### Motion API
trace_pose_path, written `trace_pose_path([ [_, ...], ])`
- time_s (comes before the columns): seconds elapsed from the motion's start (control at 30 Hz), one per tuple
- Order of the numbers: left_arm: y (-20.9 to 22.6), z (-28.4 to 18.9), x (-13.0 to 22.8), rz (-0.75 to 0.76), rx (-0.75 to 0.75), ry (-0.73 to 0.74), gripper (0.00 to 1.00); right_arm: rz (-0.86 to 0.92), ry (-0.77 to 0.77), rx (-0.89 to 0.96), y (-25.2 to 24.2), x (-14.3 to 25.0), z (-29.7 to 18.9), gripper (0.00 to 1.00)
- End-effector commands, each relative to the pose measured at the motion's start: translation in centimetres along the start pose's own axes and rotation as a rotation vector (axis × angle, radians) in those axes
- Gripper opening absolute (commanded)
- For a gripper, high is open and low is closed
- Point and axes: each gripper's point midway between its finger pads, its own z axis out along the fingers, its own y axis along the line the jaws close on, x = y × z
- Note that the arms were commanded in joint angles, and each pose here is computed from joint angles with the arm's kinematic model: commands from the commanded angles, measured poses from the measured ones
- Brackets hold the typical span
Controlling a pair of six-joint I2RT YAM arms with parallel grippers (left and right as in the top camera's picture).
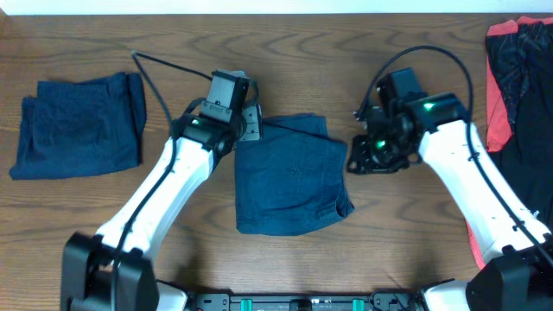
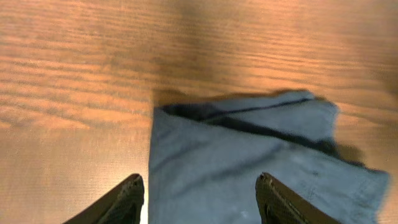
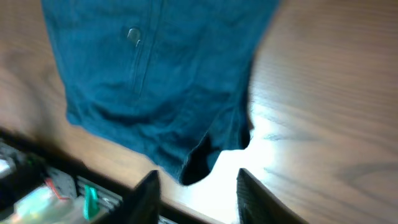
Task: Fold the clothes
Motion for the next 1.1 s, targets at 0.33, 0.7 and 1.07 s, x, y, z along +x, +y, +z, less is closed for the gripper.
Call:
trace_pose_path([
  [0.33,2.5,7.6,2.7,0.075,-0.086,0.120,0.60,0.033,0.122,0.034,0.7,4.5,6.2,0.43],
  [0.7,2.6,10.1,2.5,0.116,-0.082,0.099,0.60,0.055,0.175,-0.042,0.6,6.7,8.8,0.39],
  [1.07,3.6,11.8,4.7,0.220,-0.104,0.182,0.06,0.035,0.124,-0.036,-0.3,6.3,10.5,0.01],
])
